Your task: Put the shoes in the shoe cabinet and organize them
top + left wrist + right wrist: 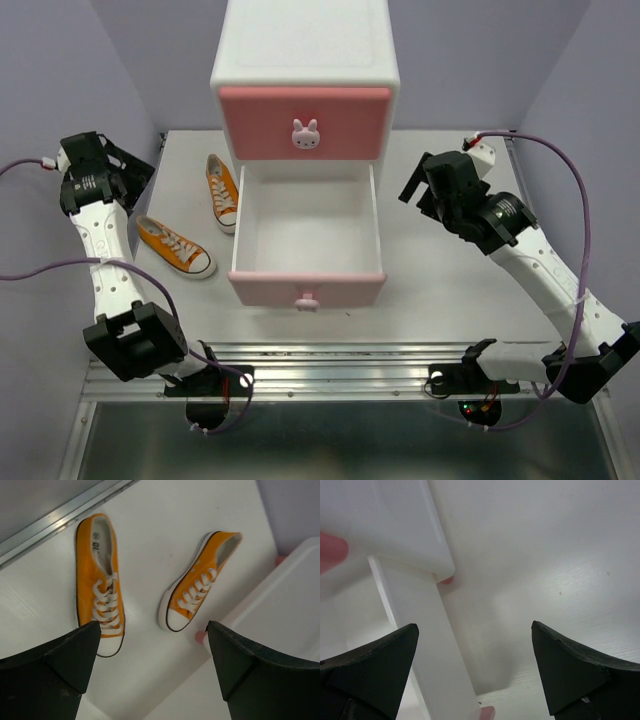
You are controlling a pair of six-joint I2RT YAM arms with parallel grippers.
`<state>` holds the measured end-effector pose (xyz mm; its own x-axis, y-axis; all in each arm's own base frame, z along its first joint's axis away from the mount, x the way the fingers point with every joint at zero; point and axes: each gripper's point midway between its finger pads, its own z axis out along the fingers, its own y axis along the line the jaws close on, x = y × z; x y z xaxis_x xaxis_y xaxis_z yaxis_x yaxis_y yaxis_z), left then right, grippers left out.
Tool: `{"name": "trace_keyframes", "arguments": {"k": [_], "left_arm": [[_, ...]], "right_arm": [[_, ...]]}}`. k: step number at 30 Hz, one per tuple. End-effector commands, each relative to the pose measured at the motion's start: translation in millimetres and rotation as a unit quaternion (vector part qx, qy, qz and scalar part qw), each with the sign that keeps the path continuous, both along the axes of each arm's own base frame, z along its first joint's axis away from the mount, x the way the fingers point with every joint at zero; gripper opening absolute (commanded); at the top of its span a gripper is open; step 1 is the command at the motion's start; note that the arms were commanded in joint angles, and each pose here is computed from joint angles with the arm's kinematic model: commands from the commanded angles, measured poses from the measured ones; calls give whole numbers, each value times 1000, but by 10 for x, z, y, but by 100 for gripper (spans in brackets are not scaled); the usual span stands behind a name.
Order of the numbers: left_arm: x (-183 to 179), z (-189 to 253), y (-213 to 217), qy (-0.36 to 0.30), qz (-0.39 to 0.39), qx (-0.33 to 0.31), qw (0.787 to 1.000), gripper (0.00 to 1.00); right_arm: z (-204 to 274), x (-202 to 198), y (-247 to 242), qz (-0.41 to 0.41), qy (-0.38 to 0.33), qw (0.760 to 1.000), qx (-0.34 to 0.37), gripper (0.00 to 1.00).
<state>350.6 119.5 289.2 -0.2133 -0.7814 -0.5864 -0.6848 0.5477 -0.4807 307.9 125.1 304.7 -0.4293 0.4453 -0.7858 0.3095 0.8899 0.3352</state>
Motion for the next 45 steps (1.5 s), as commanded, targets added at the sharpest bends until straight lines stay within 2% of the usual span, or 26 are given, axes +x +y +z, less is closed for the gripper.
{"name": "trace_keyframes", "arguments": {"k": [1,7,11,17,20,24,28,35,38,40,41,44,45], "left_arm": [[-103,-380,125,47,19,9,999,99],[74,-788,250,68,17,18,997,98],[36,-1147,390,129,36,27,991,98],[-96,-1448,474,174,62,36,982,98],[-81,-1687,411,182,40,23,982,98],[45,-1834,409,169,28,22,985,98],[125,-2063,421,187,18,11,982,96],[304,-2174,356,164,11,-11,986,94],[312,-2245,333,170,12,-20,985,90],[263,-2322,296,180,12,-24,983,82],[226,-2374,244,184,11,-28,982,75],[158,-2420,188,187,13,-32,982,66],[114,-2473,147,193,15,-34,980,60]], "right_arm": [[-143,-55,-80,-1,34,999,-8,100],[-219,-27,-13,36,63,997,-24,100],[-249,33,90,73,82,993,-36,100],[-287,169,177,101,103,988,-60,100],[-312,194,145,94,111,987,-65,100],[-310,201,163,80,104,991,-35,100],[-346,194,141,65,107,992,-20,100],[-344,251,140,63,104,992,-18,100],[-367,271,141,62,107,992,-22,100],[-388,283,147,62,109,992,-24,100],[-399,283,147,62,111,992,-25,100],[-421,290,153,63,114,991,-27,100],[-414,296,149,64,113,991,-29,100]]}}
